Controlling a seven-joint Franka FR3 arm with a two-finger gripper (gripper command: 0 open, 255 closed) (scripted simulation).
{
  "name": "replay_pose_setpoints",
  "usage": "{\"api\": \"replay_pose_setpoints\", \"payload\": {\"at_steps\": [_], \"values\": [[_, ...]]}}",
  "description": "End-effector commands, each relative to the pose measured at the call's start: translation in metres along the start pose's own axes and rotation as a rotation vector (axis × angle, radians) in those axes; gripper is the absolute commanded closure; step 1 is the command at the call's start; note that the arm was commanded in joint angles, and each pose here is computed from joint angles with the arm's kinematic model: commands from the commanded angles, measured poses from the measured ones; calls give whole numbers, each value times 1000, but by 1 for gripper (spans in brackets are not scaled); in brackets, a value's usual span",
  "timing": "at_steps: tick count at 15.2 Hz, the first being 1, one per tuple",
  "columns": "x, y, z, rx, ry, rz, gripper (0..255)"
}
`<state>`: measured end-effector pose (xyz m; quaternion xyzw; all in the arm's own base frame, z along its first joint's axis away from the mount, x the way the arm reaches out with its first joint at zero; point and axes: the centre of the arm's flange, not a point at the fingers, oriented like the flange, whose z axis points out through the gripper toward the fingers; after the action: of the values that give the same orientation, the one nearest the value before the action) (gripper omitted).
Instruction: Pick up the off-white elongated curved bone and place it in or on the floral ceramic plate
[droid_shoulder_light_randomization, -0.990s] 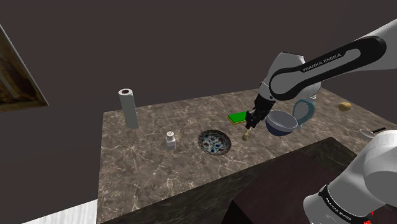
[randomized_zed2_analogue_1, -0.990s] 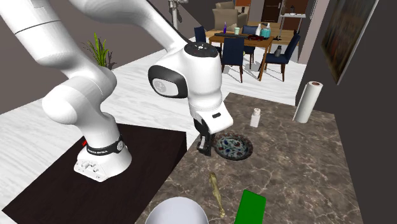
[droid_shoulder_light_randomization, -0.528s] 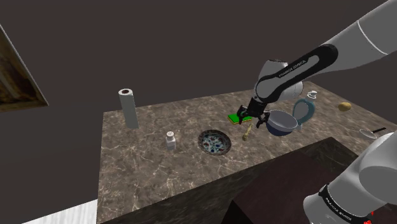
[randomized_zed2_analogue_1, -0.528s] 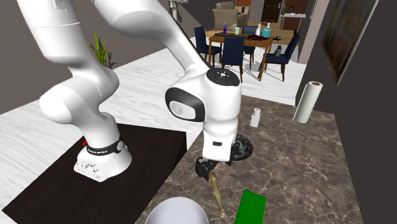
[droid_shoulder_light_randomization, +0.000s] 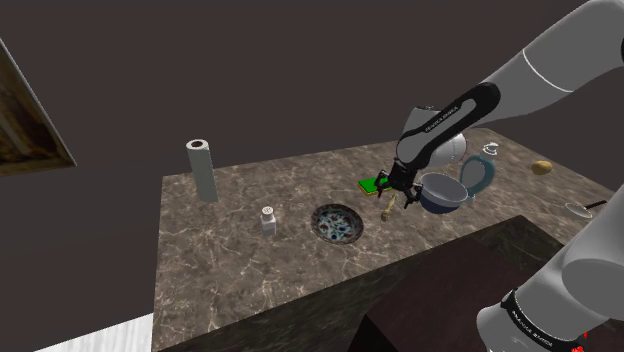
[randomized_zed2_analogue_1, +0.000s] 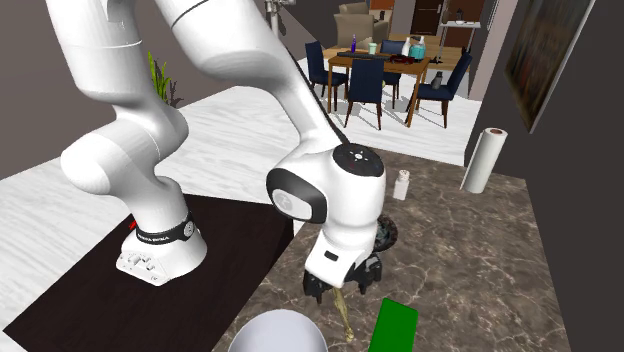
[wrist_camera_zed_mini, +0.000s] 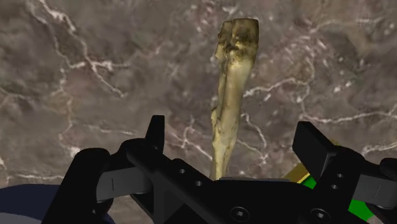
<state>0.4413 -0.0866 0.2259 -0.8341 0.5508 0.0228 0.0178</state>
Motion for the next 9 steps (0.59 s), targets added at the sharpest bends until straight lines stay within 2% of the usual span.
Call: {"api": "replay_pose_setpoints", "payload": {"at_steps": [1,2,9], "values": [[0,0,11,0,0,3,0],[0,0,19,0,0,3,0],[0,0,19,0,0,3,0]]}}
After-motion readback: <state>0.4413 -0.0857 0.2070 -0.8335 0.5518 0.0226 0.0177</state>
